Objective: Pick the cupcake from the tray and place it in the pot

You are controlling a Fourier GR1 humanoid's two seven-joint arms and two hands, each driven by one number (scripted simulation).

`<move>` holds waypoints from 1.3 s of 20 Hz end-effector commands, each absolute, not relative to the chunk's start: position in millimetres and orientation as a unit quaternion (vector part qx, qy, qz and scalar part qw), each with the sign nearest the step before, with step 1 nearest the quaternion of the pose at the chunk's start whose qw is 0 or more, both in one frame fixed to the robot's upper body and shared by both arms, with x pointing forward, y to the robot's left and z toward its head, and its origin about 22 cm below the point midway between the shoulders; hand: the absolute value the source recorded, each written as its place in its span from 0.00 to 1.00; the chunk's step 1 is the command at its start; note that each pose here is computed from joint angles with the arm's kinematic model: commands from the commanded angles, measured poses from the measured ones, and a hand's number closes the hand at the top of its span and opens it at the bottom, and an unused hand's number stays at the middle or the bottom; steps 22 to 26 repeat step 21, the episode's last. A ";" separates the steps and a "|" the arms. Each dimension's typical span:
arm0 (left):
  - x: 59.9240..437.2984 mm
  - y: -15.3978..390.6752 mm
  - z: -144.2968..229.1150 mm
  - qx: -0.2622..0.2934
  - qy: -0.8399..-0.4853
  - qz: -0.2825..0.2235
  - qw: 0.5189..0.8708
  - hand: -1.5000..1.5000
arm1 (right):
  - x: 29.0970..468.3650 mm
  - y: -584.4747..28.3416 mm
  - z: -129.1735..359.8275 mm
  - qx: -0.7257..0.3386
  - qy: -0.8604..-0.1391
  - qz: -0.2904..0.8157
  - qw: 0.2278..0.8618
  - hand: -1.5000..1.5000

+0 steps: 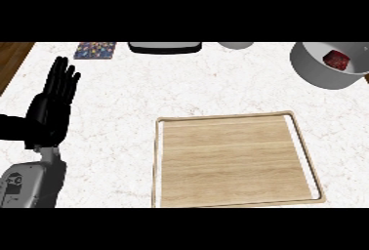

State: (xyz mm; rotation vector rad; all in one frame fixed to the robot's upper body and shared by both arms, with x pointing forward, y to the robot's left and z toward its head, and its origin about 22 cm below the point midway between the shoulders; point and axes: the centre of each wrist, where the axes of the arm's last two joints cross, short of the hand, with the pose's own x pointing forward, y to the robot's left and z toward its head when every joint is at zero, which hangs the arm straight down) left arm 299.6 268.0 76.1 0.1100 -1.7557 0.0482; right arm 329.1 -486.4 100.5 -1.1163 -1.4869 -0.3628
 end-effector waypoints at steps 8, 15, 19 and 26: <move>302.6 279.2 91.0 0.038 -0.772 0.019 0.634 0.50 | 227.2 -556.8 73.6 -0.473 -0.658 -0.219 0.543 0.00; 300.3 271.0 69.2 0.042 -0.770 0.018 0.637 0.50 | 188.5 -587.8 74.8 -0.477 -0.665 -0.237 0.523 0.00; 305.8 272.7 82.0 0.052 -0.772 0.028 0.633 0.50 | 156.5 -599.5 75.5 -0.484 -0.660 -0.234 0.525 0.00; 306.1 267.4 87.2 0.049 -0.770 0.024 0.636 0.50 | 139.8 -612.6 77.8 -0.485 -0.659 -0.226 0.529 0.00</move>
